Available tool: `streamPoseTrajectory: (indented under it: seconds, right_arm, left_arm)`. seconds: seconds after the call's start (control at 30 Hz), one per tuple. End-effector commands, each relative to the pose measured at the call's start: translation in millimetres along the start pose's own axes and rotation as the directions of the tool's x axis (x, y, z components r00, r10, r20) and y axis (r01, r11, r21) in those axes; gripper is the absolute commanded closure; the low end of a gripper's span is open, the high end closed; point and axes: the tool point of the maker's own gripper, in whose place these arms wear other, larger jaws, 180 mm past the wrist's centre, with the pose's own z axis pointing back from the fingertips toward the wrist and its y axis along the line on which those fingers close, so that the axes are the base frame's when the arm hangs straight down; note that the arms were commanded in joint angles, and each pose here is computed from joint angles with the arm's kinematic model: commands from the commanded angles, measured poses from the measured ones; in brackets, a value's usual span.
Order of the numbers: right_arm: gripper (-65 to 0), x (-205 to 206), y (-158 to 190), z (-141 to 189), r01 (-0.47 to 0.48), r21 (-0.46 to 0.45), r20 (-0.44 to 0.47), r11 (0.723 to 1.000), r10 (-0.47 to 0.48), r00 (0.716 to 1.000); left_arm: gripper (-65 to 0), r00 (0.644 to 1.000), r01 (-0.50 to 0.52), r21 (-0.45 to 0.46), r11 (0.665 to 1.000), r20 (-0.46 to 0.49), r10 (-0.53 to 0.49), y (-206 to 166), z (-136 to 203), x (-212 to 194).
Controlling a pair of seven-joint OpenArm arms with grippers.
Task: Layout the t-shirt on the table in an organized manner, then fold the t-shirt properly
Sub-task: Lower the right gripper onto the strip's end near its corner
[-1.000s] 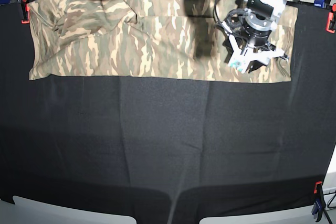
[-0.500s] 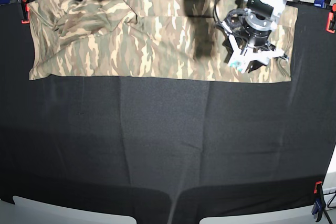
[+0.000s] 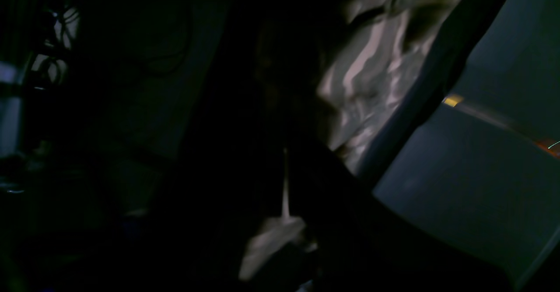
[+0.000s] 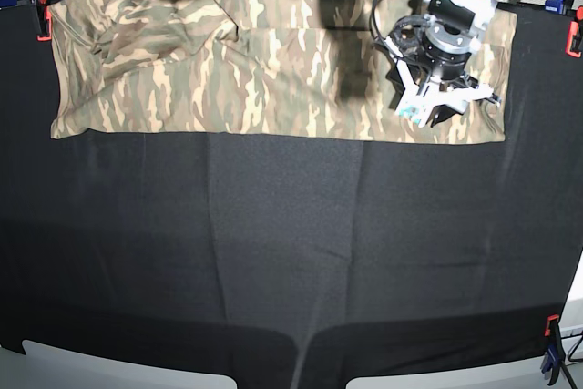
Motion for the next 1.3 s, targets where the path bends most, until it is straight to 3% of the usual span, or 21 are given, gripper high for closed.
streamPoseTrajectory:
  seconds: [0.0, 0.03, 0.17, 0.27, 0.47, 0.7, 0.73, 0.87, 1.0, 1.27]
  right_arm:
    - [0.0, -1, 2, 2, 0.011, 0.020, 0.003, 1.000, -0.011, 1.000]
    - [-1.9, 0, 8, 1, 0.037, 0.054, 0.006, 0.998, -0.038, 0.999]
    - [-22.6, 10, 17, 2, 0.094, 0.112, 0.051, 0.989, -0.100, 0.994]
    - [-26.7, 10, 12, -1, 0.084, 0.090, 0.057, 0.992, -0.090, 0.994]
    - [-26.7, -16, -7, -34, 0.074, -0.001, -0.040, 0.997, -0.074, 0.996]
    - [-26.0, -21, -13, -46, 0.003, -0.055, -0.052, 0.999, -0.006, 0.999]
    - [-23.6, -20, -16, -46, -0.006, -0.072, -0.047, 0.997, 0.003, 0.999]
    - [-3.9, -11, -31, -40, 0.019, -0.175, -0.024, 0.984, -0.024, 0.999]
    - [0.0, 10, -22, -29, 0.023, -0.163, 0.029, 0.986, -0.019, 0.999]
    - [0.0, 44, -15, -1, -0.012, -0.173, 0.068, 0.985, 0.024, 0.997]
  left_arm:
    - [-22.0, 0.999, 0.005, 0.023, 1.000, 0.047, -0.006, 8, 1, 12]
    - [-22.0, 0.999, 0.004, 0.023, 1.000, 0.047, -0.005, 8, 1, 12]
    - [-22.0, 0.999, 0.005, 0.023, 1.000, 0.047, -0.006, 8, 1, 12]
    - [-22.0, 0.999, 0.004, 0.023, 1.000, 0.047, -0.005, 8, 1, 12]
    - [-22.0, 0.999, 0.004, 0.023, 1.000, 0.047, -0.005, 8, 1, 12]
    - [-22.0, 0.999, 0.005, 0.023, 1.000, 0.047, -0.006, 8, 1, 12]
    - [-22.0, 0.999, 0.005, 0.023, 1.000, 0.047, -0.006, 8, 1, 12]
    - [-22.0, 0.999, 0.005, 0.023, 1.000, 0.047, -0.006, 8, 1, 12]
    - [-22.0, 0.999, 0.005, 0.023, 1.000, 0.047, -0.006, 8, 1, 12]
    - [-22.0, 0.999, 0.005, 0.023, 1.000, 0.047, -0.006, 8, 1, 12]
